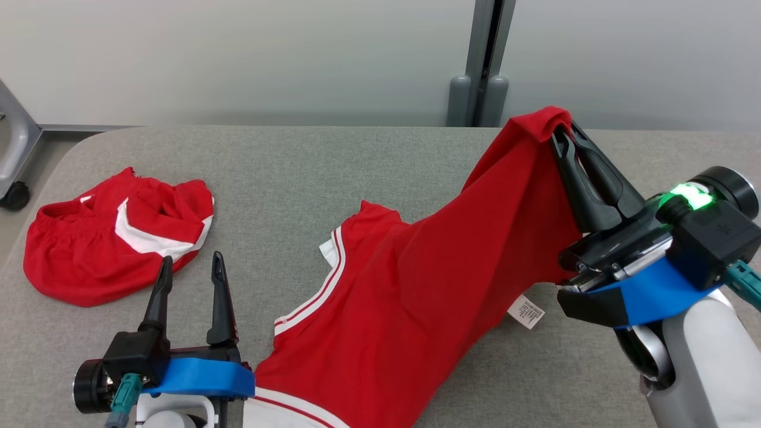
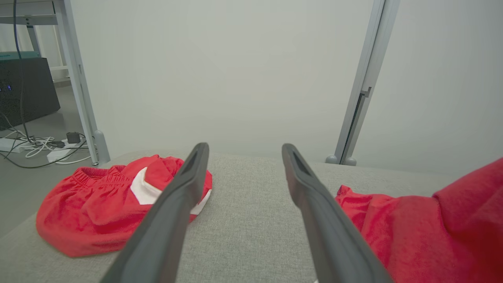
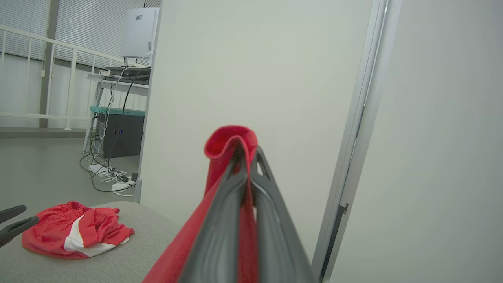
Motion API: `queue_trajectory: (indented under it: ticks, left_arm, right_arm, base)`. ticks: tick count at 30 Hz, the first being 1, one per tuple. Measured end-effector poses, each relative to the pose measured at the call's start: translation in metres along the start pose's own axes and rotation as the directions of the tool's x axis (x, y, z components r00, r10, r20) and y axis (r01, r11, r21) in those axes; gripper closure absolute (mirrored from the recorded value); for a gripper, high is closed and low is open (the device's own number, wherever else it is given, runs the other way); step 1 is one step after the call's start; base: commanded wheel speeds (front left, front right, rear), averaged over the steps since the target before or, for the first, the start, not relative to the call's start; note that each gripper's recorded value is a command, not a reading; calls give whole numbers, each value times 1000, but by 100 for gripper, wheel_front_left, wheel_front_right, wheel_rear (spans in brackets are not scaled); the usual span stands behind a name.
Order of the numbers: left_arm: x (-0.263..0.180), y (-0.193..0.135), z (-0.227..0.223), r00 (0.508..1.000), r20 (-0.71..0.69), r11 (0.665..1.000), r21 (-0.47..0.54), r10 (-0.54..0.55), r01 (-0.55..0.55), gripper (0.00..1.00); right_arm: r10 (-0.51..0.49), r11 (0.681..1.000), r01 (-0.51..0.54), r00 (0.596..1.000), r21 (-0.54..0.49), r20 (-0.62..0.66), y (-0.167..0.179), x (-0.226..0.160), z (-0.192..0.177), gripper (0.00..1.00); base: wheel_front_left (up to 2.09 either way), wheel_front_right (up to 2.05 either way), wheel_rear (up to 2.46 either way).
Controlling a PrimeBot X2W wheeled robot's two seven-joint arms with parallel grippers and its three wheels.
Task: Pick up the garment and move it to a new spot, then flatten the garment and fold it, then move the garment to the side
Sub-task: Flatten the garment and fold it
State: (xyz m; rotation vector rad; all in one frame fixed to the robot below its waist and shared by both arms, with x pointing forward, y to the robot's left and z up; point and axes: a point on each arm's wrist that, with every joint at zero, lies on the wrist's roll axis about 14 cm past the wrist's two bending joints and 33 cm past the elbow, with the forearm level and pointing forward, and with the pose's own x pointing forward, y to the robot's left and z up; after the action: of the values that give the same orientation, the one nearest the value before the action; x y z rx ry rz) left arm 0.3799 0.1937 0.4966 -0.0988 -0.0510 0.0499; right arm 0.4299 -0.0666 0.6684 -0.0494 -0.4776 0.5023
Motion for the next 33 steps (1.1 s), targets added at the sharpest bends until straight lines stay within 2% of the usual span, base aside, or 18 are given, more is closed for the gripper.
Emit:
queue_trajectory:
  ticks: [16,27,33]
  left_arm:
    - [12,-11,-6,999,-11,999,1,-33,33,0]
    - [17,-16,-9,999,-17,999,0,-46,46,0]
    - [19,-14,-9,999,-17,999,1,-43,43,0]
  right_arm:
    - [-111,994,111,994,8,3,-20,-30,27,100]
    - [-160,986,163,985,34,-71,-31,-41,1,100]
    - [-180,982,186,971,25,-156,-46,-43,-35,100]
  base:
    - [0,0,0]
    - [0,0,0]
    - [0,0,0]
